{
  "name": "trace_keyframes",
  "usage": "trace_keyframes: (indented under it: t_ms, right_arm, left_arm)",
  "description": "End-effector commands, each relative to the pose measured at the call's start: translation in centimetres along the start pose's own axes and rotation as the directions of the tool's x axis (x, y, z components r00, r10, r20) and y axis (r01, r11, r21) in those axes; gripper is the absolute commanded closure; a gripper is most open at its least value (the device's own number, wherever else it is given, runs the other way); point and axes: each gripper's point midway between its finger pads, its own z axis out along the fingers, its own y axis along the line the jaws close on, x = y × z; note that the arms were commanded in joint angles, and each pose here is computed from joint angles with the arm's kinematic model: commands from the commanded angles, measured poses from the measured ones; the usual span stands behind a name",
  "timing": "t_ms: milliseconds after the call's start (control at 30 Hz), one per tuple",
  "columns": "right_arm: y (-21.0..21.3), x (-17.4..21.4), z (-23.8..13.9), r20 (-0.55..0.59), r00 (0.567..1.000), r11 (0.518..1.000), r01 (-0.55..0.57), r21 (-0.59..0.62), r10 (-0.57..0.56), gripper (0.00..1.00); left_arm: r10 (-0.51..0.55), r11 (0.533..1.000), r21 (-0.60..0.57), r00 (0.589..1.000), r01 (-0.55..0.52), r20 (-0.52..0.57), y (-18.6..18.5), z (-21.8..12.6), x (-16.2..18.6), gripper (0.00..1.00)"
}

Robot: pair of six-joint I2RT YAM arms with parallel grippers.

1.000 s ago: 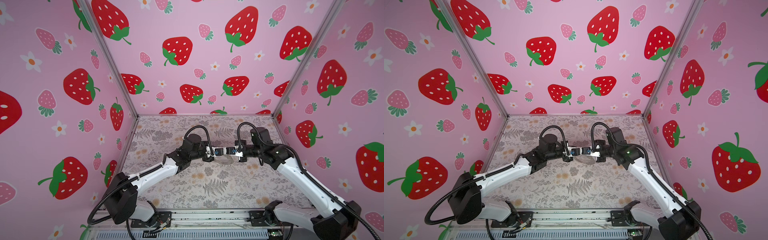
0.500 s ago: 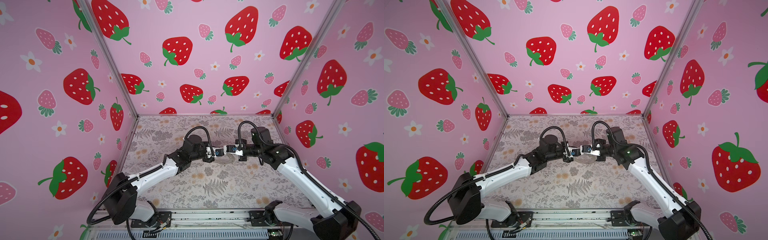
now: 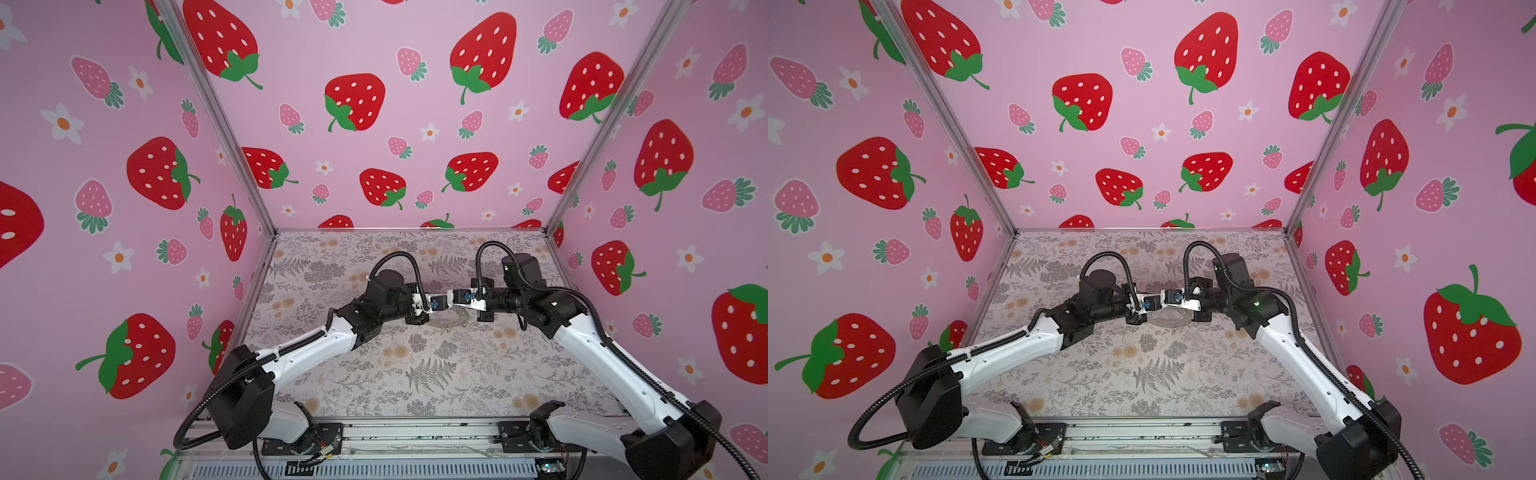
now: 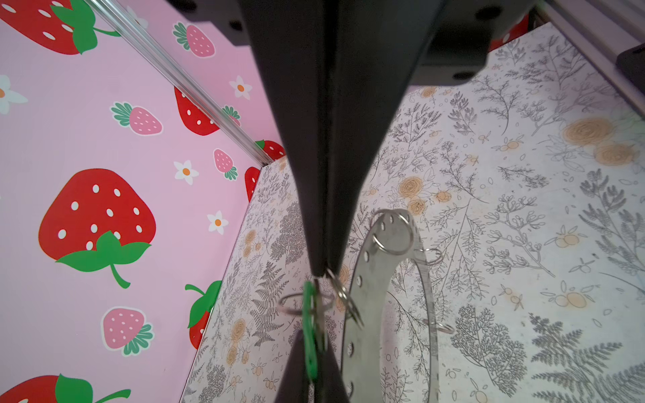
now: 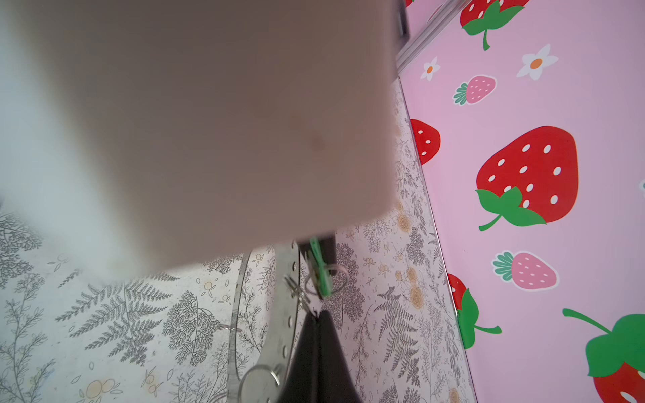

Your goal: Put the keys on the keyring

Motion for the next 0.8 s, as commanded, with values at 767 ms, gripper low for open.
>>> trace_keyframes:
  t_ms: [767]
  right_arm:
    - [1.0,-0.7,-0.9,0.04,0.992,0.993,0.118,-0.002,-0.118,1.0]
  left_arm:
    - [-0.104,0.982,0.162,0.994,0.098,0.03,-0.2,-0.4,-2.9,1.0]
